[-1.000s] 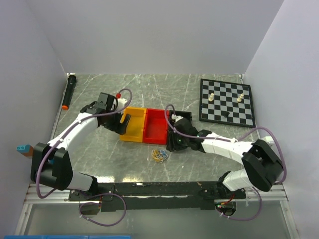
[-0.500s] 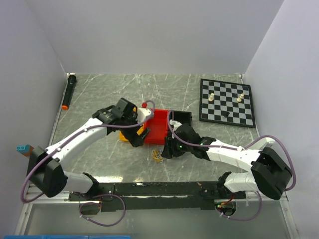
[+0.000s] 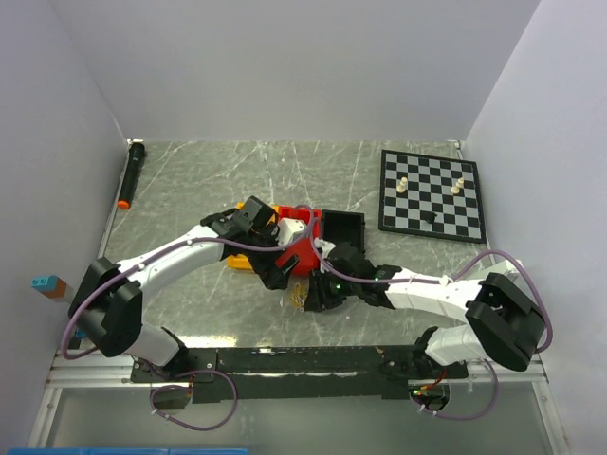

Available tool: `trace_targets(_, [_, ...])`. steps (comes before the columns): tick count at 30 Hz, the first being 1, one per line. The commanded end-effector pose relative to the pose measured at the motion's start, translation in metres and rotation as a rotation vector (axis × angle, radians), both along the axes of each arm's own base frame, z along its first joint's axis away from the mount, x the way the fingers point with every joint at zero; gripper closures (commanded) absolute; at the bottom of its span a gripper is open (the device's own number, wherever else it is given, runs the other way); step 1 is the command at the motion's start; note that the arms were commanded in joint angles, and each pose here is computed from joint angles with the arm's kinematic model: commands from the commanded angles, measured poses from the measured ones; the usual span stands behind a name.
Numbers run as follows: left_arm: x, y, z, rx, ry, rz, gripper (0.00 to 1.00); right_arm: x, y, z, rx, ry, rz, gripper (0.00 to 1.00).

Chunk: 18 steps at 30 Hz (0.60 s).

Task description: Untangle the cables

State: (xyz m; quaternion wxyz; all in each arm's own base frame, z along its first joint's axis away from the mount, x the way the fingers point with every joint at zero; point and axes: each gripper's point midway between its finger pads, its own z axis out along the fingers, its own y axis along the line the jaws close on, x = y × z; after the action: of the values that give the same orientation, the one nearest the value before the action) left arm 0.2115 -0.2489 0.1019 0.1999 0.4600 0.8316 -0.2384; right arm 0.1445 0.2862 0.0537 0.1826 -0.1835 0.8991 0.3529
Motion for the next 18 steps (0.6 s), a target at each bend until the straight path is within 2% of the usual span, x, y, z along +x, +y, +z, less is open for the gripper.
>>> trace_targets(1, [-0.003, -0.028, -0.002, -0.107, 0.009, -0.061, 0.02, -0.009, -0.012, -0.004, -0.010, 0.012, -0.030, 0.66])
trace_targets(3, [-0.006, -0.033, -0.007, -0.115, 0.025, -0.079, 0.01, -0.013, -0.017, -0.006, -0.017, 0.023, -0.035, 0.72])
trace_targets(6, [-0.011, -0.042, -0.011, -0.127, 0.043, -0.104, 0.05, -0.022, -0.026, -0.012, -0.034, 0.045, -0.041, 0.80])
trace_targets(8, [-0.013, -0.049, -0.011, -0.137, 0.038, -0.116, 0.06, -0.024, -0.033, -0.011, -0.046, 0.035, -0.056, 0.81])
trace_targets(10, [-0.014, -0.055, -0.012, -0.149, 0.032, -0.122, 0.07, -0.024, -0.039, -0.008, -0.049, 0.020, -0.070, 0.76])
trace_targets(13, [-0.017, -0.061, -0.018, -0.147, 0.049, -0.131, 0.10, -0.015, -0.045, -0.001, -0.059, -0.024, -0.118, 0.62])
trace_targets(18, [-0.022, -0.066, -0.032, -0.138, 0.076, -0.147, 0.18, -0.007, -0.047, 0.001, -0.050, -0.027, -0.165, 0.57])
